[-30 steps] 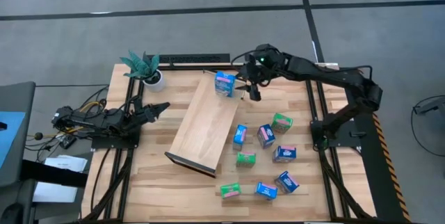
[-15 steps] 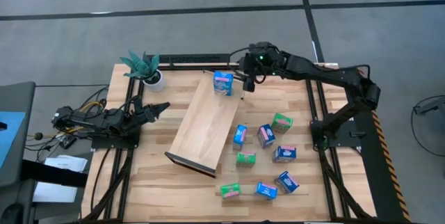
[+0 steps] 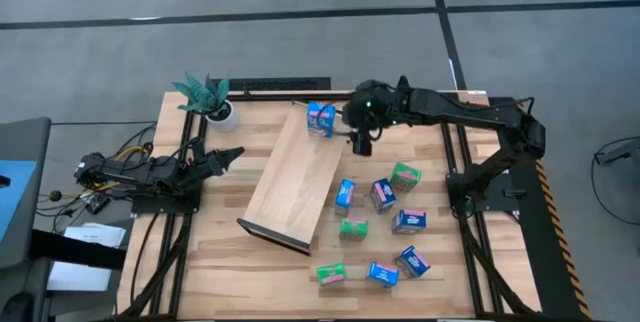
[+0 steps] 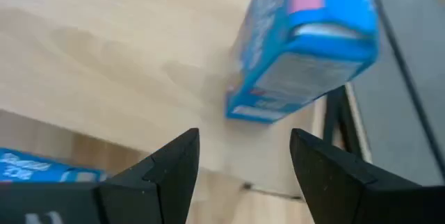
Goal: Stack cereal on shelf
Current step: Put the top light blue cereal box on the shelf
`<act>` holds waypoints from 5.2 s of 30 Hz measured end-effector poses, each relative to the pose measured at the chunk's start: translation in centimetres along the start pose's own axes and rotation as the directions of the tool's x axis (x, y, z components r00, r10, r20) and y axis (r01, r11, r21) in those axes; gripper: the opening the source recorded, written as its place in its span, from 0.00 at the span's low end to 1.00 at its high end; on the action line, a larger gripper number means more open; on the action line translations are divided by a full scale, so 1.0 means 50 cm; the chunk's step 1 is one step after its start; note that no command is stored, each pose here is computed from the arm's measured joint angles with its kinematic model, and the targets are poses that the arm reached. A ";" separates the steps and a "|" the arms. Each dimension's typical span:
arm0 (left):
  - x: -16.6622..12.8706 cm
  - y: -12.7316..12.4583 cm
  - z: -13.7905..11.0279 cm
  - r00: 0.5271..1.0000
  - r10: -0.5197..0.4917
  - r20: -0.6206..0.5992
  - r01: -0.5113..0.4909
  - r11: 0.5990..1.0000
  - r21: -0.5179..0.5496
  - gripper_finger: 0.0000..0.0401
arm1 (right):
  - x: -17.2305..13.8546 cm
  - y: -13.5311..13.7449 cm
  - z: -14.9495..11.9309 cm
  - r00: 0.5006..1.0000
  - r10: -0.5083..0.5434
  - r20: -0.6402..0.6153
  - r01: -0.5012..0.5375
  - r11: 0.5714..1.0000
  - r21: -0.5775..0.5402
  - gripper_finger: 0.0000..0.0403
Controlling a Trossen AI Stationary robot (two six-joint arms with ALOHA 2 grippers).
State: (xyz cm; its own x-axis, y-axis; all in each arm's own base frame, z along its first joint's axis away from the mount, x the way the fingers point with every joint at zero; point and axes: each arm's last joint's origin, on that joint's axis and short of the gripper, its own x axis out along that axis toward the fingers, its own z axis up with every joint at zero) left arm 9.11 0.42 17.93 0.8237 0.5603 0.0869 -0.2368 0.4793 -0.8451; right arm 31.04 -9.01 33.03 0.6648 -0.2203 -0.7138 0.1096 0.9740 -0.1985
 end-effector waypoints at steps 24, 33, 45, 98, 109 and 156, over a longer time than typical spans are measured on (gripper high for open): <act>0.000 0.000 0.000 1.000 0.002 0.000 -0.002 1.000 0.001 0.70 | 0.005 -0.032 0.033 0.979 -0.082 0.189 0.086 0.996 -0.013 0.62; 0.000 0.000 0.000 1.000 0.002 -0.001 -0.002 1.000 0.000 0.70 | -0.007 -0.037 0.032 0.976 -0.113 0.188 0.116 0.993 -0.008 0.62; 0.000 0.001 0.000 1.000 0.012 0.011 -0.012 1.000 0.002 0.70 | 0.014 -0.008 0.008 0.998 -0.042 0.038 0.040 0.998 0.056 0.52; 0.000 0.007 -0.002 0.999 0.046 0.014 -0.047 0.999 0.028 0.70 | 0.079 -0.028 -0.012 0.988 -0.091 0.123 0.072 0.986 0.148 0.24; 0.000 0.008 -0.002 0.998 0.052 0.022 -0.053 0.998 0.027 0.70 | 0.129 0.000 -0.043 0.956 -0.136 0.259 0.090 0.979 0.183 0.13; 0.000 0.010 -0.003 0.998 0.064 0.022 -0.065 0.998 0.019 0.70 | 0.190 -0.019 -0.030 0.907 -0.147 0.395 0.067 0.976 0.209 0.06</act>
State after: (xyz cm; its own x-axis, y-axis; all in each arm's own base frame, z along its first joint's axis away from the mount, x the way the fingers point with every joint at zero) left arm 9.06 0.54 17.43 0.7951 0.6049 0.0442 -0.2995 0.4550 -0.8386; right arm 36.14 -12.09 25.44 0.8786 -0.3215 -0.3531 0.3056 0.9467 -0.1014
